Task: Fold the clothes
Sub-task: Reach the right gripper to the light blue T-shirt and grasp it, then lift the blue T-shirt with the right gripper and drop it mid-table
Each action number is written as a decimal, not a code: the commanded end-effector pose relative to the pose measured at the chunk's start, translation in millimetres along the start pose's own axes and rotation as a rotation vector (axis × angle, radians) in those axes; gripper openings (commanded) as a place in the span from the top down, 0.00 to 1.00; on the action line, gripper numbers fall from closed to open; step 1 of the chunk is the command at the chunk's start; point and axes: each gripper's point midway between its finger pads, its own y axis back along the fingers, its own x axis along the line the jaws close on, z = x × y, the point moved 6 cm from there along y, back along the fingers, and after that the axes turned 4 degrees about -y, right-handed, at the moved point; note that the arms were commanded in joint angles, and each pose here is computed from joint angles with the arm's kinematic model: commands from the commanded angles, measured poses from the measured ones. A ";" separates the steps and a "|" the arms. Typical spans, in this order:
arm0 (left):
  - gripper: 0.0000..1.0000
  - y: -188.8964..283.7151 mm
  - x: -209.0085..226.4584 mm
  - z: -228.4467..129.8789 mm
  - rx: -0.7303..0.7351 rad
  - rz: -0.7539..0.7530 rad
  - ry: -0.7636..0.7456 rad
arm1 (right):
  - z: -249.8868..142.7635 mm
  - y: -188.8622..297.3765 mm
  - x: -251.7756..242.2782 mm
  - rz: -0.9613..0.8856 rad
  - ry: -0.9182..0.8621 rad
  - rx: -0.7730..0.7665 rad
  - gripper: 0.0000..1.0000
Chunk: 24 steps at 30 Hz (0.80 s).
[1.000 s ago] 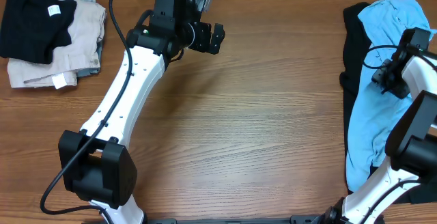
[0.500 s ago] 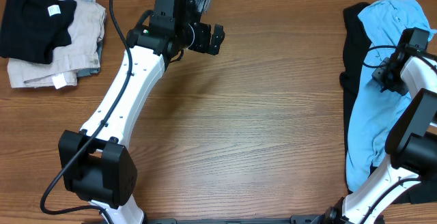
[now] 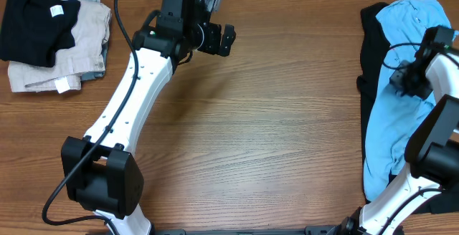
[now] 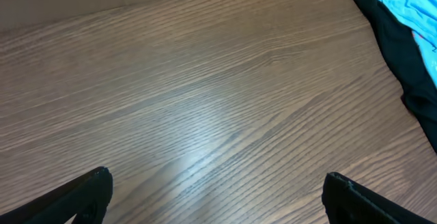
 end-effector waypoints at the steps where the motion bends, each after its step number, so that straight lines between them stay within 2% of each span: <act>1: 0.00 6.9 9.2 16.3 -0.046 0.013 0.001 | 22.9 87.7 14.9 0.195 -0.001 -0.119 0.96; 8: 0.00 33.6 24.8 39.9 -0.099 0.047 0.016 | -2.0 176.8 47.7 0.391 0.142 -0.088 0.96; 13: 0.00 64.0 47.0 58.1 -0.139 0.097 0.045 | -47.0 224.7 103.1 0.497 0.312 -0.039 0.96; 17: 0.00 97.3 76.5 67.7 -0.165 0.158 0.091 | -126.1 254.7 179.4 0.610 0.573 0.034 0.96; 24: 0.00 136.8 124.7 60.7 -0.151 0.264 0.101 | -266.1 298.6 257.4 0.759 0.939 0.074 0.96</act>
